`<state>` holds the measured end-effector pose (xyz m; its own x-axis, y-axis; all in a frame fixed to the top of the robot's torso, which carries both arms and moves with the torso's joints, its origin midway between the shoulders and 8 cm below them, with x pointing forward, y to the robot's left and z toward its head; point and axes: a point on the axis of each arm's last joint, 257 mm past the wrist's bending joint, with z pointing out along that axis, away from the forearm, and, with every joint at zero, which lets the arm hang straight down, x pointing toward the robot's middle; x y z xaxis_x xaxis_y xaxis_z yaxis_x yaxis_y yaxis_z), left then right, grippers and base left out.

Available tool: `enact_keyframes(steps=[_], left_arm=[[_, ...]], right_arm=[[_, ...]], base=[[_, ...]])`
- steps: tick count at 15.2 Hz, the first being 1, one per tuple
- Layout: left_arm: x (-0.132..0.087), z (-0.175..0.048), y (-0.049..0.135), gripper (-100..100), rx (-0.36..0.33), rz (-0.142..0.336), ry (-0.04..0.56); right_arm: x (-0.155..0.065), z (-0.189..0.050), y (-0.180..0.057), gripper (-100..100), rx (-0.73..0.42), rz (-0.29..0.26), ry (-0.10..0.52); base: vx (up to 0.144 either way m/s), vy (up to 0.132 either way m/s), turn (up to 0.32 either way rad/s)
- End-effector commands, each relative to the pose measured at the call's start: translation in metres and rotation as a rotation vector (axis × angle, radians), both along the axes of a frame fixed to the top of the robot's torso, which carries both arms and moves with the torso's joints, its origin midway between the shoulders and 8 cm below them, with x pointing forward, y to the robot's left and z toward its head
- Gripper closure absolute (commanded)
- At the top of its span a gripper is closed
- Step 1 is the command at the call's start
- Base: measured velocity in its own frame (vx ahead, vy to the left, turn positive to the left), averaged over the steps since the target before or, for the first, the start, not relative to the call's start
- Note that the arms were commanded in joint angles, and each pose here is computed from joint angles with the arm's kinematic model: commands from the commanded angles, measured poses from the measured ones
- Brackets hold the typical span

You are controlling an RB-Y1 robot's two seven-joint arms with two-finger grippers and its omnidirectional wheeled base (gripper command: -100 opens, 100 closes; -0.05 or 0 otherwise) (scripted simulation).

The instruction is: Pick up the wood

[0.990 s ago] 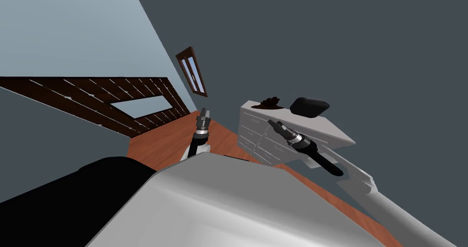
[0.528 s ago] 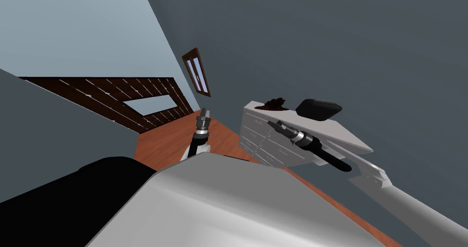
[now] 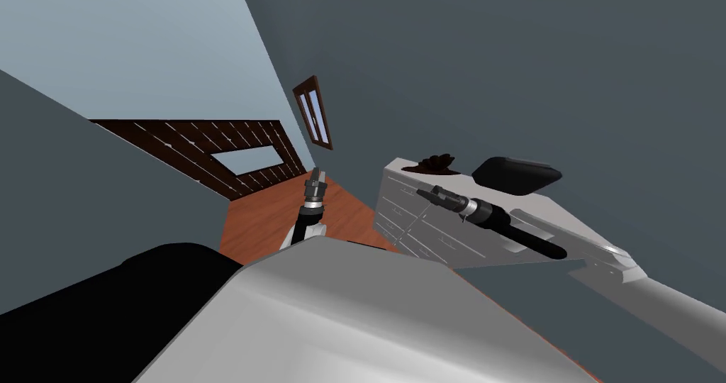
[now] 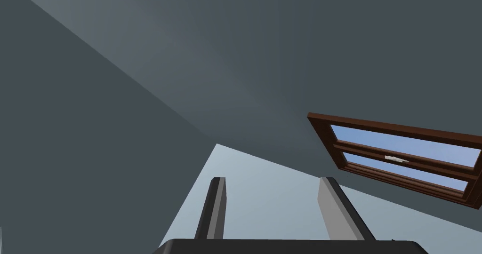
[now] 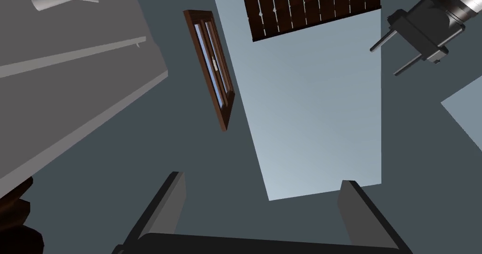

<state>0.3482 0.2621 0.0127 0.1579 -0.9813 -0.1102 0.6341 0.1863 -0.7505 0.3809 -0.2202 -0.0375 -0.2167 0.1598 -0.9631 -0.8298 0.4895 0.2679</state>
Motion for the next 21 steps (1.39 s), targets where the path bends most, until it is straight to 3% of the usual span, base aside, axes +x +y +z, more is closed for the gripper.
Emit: enact_keyframes(steps=[1, 11, 21], left_arm=[[0.0, 0.0, 0.0, 0, 0.0, 0.0, 0.0], [0.0, 0.0, 0.0, 0, 0.0, 0.0, 0.0], [0.0, 0.0, 0.0, 0, 0.0, 0.0, 0.0]], right_arm=[[0.002, -0.002, -0.005, -100, -0.051, 0.007, 0.004], [0.011, -0.005, -0.033, -100, -0.263, 0.019, 0.021], [0.023, 0.002, -0.078, -100, -0.5, 0.004, 0.046]], base=[[0.02, 0.012, 0.053], [0.019, 0.011, 0.079], [0.028, 0.007, 0.108]])
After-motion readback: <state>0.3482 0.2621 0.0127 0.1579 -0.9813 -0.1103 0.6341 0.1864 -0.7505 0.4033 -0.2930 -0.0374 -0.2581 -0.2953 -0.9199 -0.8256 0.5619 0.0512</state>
